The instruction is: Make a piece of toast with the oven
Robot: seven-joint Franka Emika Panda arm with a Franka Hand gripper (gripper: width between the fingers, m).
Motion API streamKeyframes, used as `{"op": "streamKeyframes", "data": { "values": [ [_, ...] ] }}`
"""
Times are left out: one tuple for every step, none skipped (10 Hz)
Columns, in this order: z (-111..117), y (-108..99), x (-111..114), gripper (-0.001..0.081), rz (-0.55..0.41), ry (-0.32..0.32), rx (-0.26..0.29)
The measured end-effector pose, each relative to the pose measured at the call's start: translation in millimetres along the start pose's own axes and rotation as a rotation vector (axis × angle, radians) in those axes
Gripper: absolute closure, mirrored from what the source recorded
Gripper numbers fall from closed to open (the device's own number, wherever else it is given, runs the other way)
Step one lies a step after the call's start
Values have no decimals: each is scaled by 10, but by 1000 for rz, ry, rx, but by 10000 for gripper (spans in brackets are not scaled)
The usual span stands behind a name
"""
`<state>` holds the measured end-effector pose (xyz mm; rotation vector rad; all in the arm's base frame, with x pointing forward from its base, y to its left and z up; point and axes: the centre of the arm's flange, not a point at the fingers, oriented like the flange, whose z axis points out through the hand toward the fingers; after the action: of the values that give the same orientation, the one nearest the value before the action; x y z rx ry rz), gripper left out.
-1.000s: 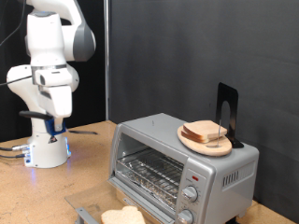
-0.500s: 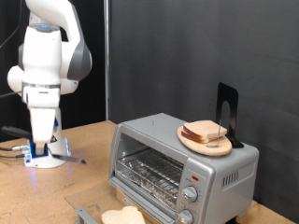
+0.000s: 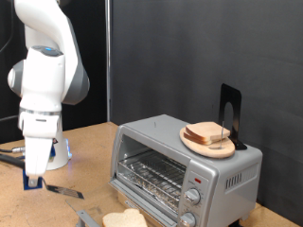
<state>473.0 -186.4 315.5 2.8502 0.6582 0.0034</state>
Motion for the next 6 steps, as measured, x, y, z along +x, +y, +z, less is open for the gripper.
{"op": "streamKeyframes", "data": {
  "values": [
    [105,60,98,402,22,-14,14],
    [213,101,201,402,41,-31,31],
    [315,123,299,402,51,-43,43],
    [409,119,375,402,54,-51,48],
    [490,92,420,402,49,-60,49],
    [547,64,444,402,40,-65,49]
  ]
}}
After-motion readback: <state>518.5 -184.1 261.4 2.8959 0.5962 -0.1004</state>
